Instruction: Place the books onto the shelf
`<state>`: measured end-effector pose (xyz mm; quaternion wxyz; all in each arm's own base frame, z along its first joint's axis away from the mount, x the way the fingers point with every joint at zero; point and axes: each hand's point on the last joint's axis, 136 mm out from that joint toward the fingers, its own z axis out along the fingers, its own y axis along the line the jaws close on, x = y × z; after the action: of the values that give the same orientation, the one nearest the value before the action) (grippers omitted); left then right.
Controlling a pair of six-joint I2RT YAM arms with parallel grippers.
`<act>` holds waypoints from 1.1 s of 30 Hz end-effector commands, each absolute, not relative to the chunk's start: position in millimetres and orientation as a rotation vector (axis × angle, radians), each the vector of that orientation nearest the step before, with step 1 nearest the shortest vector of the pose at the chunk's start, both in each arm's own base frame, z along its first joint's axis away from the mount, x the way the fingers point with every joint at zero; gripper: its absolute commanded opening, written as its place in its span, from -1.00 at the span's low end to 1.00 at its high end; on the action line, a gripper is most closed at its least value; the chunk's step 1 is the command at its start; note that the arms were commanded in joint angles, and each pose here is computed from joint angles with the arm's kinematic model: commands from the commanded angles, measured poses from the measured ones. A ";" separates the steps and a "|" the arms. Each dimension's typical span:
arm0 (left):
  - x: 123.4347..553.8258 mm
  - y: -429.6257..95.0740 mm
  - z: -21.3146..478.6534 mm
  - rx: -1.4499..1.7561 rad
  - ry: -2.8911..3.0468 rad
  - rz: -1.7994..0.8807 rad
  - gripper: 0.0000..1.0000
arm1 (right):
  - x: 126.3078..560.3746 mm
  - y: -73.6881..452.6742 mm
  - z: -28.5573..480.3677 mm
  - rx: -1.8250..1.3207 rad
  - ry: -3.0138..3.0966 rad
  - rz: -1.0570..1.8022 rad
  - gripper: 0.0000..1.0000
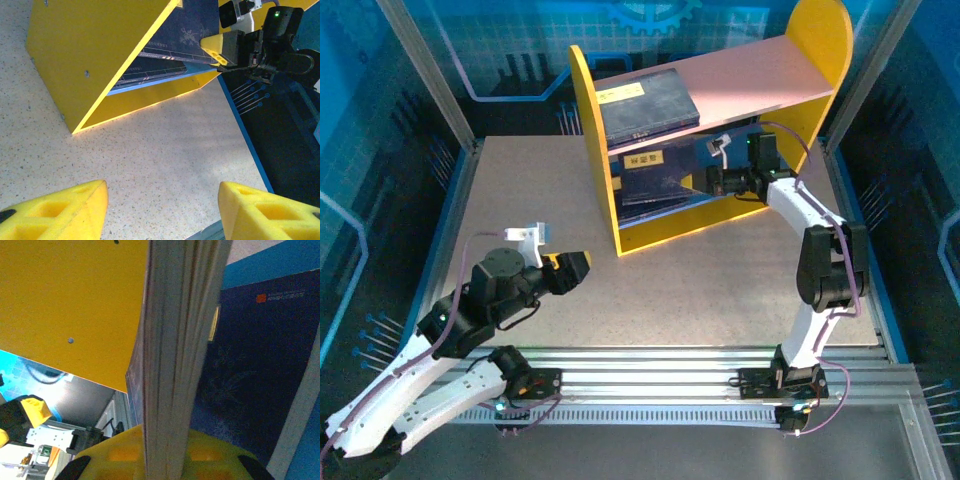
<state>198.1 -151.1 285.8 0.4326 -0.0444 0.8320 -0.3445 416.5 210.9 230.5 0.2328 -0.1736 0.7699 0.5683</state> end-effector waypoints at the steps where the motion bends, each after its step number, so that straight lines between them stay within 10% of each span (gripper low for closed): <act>1: 197.9 -145.7 294.2 -0.111 2.050 -0.844 0.21 | 409.5 220.0 231.4 -0.547 2.130 1.537 -0.86; 33: 198.0 -146.9 294.9 -0.093 2.046 -0.843 0.23 | 398.8 239.0 228.2 -0.627 2.192 1.463 -0.83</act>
<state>197.9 -150.8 286.2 0.4333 -0.0445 0.8315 -0.3449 401.1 232.2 219.0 0.2108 -0.2056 0.7998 0.5231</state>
